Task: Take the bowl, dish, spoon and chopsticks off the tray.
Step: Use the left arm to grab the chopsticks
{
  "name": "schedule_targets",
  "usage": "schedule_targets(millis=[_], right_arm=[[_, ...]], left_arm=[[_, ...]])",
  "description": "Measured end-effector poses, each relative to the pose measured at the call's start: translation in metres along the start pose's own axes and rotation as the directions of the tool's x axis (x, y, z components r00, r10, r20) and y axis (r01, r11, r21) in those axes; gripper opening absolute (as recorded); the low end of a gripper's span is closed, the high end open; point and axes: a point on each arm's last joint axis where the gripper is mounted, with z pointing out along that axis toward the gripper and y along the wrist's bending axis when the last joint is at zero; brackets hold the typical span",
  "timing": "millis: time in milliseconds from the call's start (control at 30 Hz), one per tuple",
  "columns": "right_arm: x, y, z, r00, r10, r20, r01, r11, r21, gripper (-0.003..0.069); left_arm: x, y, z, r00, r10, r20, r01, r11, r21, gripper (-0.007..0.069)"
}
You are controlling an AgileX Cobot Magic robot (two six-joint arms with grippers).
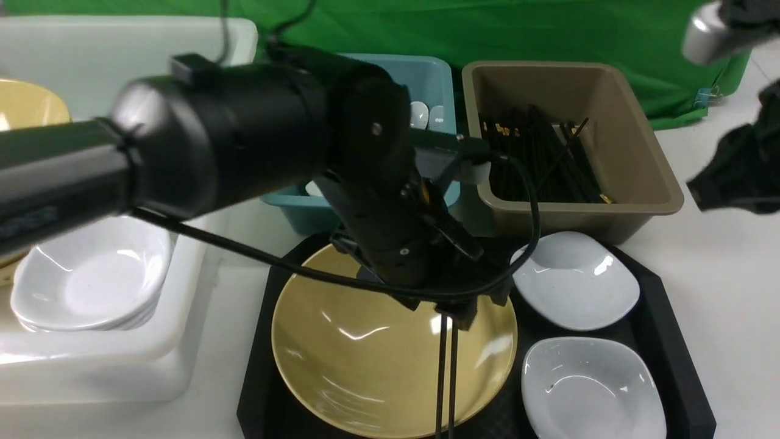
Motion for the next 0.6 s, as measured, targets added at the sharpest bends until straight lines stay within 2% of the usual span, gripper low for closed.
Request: schedule_targets(millis=[33,67,200,267,367,467,500,567,600], right_arm=[[0.006,0.0,-0.006,1.0,-0.002,0.025,0.001,1.0,0.004,0.0097],[0.008,0.0,-0.009,0.999,-0.001,0.04,0.0,1.0,0.004,0.0099],[0.009,0.0,-0.017,0.997,0.001,0.08,-0.002,1.0,0.006,0.0104],[0.009,0.0,-0.018,0.996,0.001,0.084,-0.001,1.0,0.007,0.0106],[0.009,0.0,-0.018,0.996,0.001,0.084,-0.002,1.0,0.007,0.0111],[0.011,0.0,-0.017,0.998,0.001,0.062,-0.001,1.0,0.006,0.0122],[0.013,0.0,-0.017,0.999,0.0,0.051,0.0,1.0,0.006,0.0124],[0.013,0.0,-0.017,0.999,-0.006,0.045,0.006,1.0,0.006,0.0125],[0.014,0.0,-0.018,0.999,-0.007,0.046,0.007,1.0,0.006,0.0125]], left_arm=[[-0.001,0.001,0.009,1.0,-0.008,-0.005,0.008,1.0,-0.002,0.0571],[-0.002,0.001,0.015,1.0,-0.012,-0.007,0.012,1.0,-0.004,0.0613],[-0.001,0.004,0.033,0.999,-0.03,-0.043,0.029,0.999,-0.016,0.0669],[-0.001,0.004,0.039,0.997,-0.042,-0.057,0.041,0.999,-0.021,0.0654],[0.001,0.006,0.047,0.995,-0.067,-0.078,0.065,0.997,-0.028,0.0566],[0.002,0.005,0.049,0.991,-0.102,-0.09,0.101,0.995,-0.02,0.0241],[0.002,0.004,0.048,0.99,-0.105,-0.092,0.103,0.994,-0.019,0.0163],[0.002,0.004,0.048,0.99,-0.108,-0.095,0.107,0.994,-0.018,0.005],[0.002,0.004,0.048,0.99,-0.108,-0.096,0.106,0.994,-0.018,0.0027]])
